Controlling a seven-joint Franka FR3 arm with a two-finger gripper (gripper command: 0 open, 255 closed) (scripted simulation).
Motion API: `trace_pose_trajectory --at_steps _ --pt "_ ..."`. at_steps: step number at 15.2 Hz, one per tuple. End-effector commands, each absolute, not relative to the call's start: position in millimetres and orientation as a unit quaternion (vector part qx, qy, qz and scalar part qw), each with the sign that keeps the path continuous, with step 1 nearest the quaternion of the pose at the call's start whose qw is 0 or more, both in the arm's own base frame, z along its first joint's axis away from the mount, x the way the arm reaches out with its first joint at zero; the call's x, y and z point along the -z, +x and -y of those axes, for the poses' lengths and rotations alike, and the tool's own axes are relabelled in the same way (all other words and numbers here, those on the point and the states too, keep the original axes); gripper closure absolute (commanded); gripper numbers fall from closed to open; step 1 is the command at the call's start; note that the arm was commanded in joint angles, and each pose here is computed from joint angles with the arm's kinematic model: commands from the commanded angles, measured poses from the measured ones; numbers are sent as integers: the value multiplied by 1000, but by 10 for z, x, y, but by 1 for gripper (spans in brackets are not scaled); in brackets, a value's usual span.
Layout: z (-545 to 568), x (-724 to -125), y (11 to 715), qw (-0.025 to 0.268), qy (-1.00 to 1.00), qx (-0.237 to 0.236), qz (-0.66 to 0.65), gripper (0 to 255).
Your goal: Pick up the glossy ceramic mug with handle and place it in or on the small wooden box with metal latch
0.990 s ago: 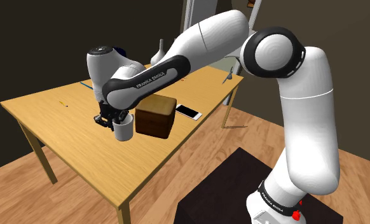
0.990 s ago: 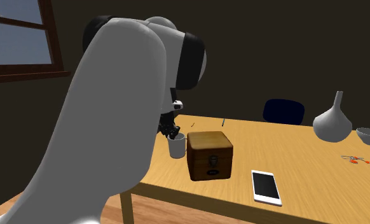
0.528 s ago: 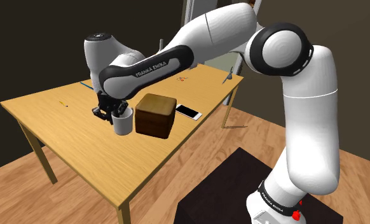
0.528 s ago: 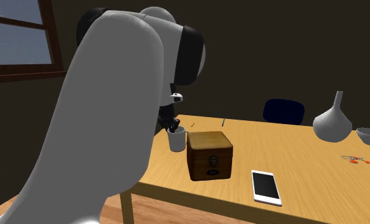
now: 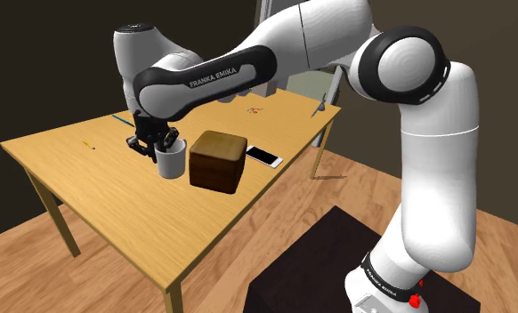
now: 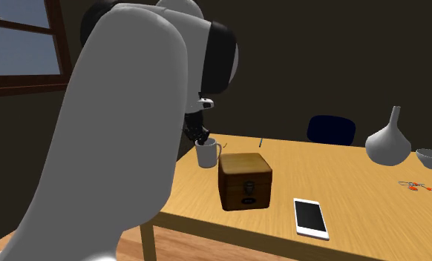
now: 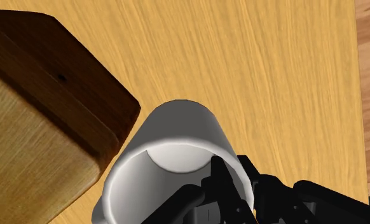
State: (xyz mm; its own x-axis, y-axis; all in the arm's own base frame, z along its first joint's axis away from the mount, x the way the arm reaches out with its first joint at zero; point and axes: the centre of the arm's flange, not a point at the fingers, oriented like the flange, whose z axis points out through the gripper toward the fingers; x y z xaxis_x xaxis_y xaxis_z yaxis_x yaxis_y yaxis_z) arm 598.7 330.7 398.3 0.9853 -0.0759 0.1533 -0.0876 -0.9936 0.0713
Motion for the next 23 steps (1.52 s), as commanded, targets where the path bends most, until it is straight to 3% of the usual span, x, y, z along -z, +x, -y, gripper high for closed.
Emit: trace_pose_trajectory --at_steps 1,23 --pt "-3313 -4097 5984 39 996 -75 41 255" --pt "-3313 -5258 5984 39 996 -75 41 255"
